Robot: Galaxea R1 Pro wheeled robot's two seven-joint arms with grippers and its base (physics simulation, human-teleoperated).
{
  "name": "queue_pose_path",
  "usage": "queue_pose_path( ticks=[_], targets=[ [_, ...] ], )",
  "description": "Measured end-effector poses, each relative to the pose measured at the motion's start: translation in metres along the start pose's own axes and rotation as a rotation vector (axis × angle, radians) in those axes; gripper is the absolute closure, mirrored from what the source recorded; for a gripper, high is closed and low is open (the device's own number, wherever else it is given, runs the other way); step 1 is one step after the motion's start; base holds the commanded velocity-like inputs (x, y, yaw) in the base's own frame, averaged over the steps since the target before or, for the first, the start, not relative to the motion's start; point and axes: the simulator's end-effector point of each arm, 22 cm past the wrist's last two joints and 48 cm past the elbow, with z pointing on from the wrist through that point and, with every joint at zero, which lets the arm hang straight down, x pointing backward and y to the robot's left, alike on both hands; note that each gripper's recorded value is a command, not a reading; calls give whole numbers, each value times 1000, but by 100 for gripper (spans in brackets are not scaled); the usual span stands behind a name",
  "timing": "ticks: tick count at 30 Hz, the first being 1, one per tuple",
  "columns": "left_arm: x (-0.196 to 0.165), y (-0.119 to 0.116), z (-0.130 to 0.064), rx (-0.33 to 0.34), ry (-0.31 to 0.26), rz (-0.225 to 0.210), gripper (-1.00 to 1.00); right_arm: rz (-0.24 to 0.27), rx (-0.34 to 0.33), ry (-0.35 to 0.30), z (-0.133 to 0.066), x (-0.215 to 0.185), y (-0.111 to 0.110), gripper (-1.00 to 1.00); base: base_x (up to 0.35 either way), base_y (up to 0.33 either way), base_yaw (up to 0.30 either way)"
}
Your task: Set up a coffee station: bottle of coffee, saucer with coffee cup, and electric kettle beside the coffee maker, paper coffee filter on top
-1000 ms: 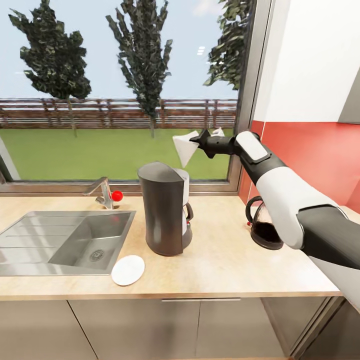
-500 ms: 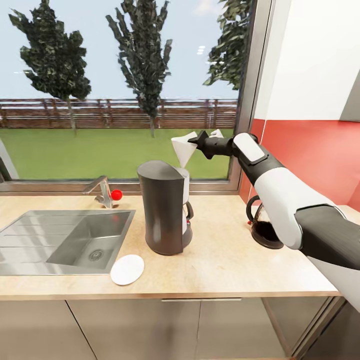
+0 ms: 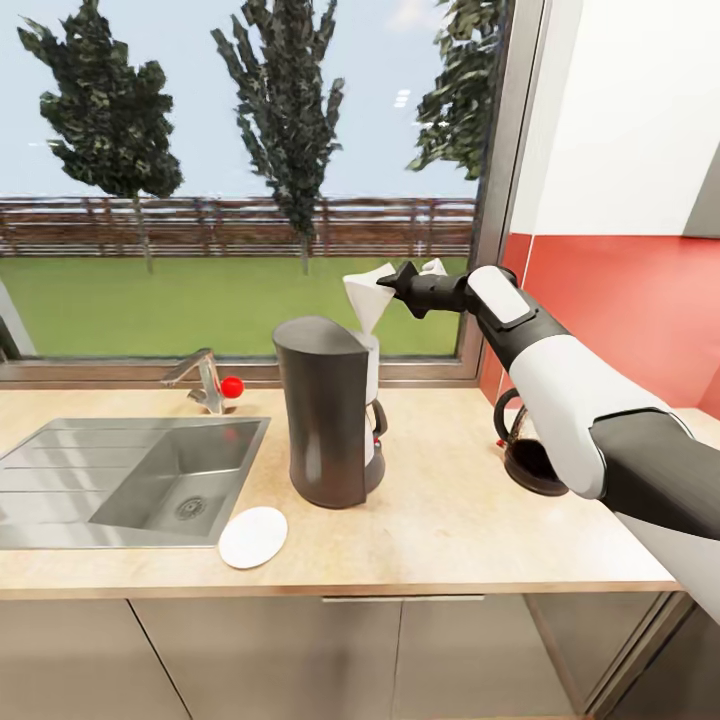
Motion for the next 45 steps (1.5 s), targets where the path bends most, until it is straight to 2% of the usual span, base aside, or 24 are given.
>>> queue_pose_path(
  ticks=[18, 45],
  targets=[
    [1, -4, 19, 0, 0, 0, -100, 0, 0, 1, 6, 10, -16, 100, 0, 0, 0],
    [1, -4, 19, 1, -1, 0, -100, 0, 0, 1, 6, 10, -16, 100, 17, 0, 0]
  ],
)
